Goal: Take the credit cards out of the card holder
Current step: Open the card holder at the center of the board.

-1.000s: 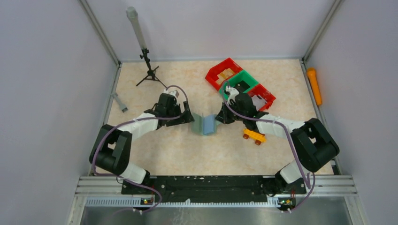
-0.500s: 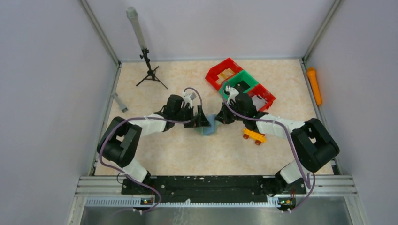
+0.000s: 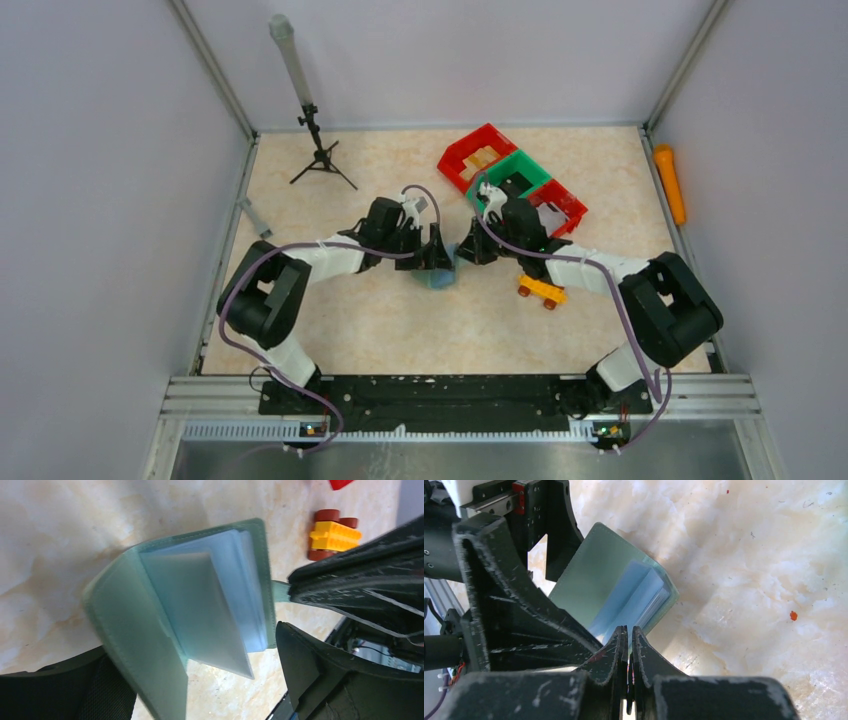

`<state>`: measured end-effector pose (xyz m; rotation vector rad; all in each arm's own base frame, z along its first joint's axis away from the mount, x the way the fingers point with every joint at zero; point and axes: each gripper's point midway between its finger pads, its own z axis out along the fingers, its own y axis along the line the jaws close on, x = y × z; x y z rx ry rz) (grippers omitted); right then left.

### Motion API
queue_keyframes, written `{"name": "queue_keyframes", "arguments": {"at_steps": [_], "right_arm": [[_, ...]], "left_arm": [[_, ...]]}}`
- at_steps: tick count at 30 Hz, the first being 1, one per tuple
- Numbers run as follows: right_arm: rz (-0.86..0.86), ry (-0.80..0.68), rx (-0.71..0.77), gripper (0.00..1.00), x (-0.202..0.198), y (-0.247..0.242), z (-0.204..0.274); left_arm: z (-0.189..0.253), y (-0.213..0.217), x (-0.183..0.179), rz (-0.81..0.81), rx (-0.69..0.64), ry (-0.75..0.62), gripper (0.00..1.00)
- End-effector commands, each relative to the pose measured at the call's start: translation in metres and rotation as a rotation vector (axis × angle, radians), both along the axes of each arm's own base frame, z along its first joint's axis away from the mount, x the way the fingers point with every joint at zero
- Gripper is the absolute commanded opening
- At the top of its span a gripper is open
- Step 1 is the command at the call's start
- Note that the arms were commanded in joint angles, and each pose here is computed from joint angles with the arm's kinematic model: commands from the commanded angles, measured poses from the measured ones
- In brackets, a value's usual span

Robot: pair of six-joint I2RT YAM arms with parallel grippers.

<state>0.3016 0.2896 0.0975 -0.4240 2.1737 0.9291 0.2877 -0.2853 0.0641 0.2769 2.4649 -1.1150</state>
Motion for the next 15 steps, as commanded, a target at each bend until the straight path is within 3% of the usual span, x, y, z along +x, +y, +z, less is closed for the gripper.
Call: {"name": "queue_keyframes", "arguments": {"at_steps": [1,15], "right_arm": [[0.013,-0.058,0.058,0.00,0.002,0.005,0.023],[0.005,-0.063,0.052,0.00,0.003,0.004,0.024]], "left_arm": [[-0.009,0.009,0.011,0.036,0.103,-0.010,0.99],[-0.026,0.016,0.013,0.059,0.178,0.041,0.86]]}}
